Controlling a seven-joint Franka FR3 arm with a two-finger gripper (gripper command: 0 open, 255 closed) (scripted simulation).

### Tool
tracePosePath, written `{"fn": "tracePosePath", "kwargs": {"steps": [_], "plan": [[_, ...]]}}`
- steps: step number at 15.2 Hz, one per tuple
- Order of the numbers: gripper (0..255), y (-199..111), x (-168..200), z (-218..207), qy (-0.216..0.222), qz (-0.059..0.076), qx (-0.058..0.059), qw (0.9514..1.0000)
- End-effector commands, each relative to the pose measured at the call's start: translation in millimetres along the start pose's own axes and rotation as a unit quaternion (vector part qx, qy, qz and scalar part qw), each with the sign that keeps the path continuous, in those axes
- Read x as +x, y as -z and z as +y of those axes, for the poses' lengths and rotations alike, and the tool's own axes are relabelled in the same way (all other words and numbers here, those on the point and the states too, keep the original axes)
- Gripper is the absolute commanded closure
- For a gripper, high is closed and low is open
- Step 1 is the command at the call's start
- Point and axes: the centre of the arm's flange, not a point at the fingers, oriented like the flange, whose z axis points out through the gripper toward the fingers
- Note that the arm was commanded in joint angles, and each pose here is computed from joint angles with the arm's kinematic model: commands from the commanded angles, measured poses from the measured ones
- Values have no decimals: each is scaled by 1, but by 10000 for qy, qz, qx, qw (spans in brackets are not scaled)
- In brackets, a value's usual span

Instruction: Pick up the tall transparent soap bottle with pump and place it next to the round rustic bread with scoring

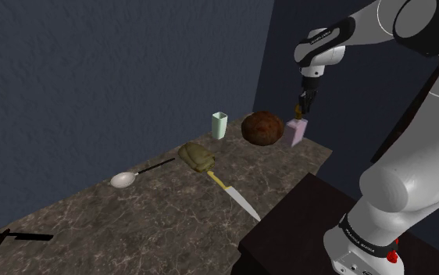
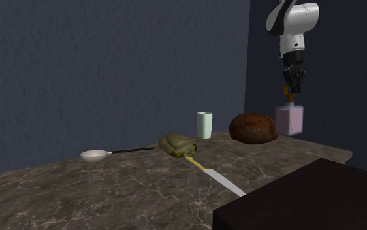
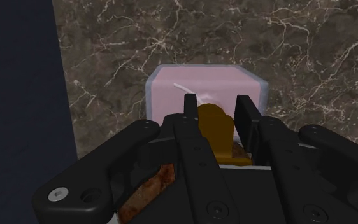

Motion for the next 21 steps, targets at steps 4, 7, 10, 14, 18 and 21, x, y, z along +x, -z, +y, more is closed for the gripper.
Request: {"fn": "tracePosePath", "kwargs": {"steps": [4, 7, 10, 14, 18, 21], "plan": [[255, -26, 5, -1, -1, 4, -2, 10000], [255, -42, 8, -1, -1, 4, -2, 10000], [255, -57, 11, -1, -1, 4, -2, 10000], [255, -72, 13, -1, -1, 4, -2, 10000], [255, -72, 13, -1, -1, 4, -2, 10000], [0, -72, 13, -1, -1, 4, -2, 10000]]}}
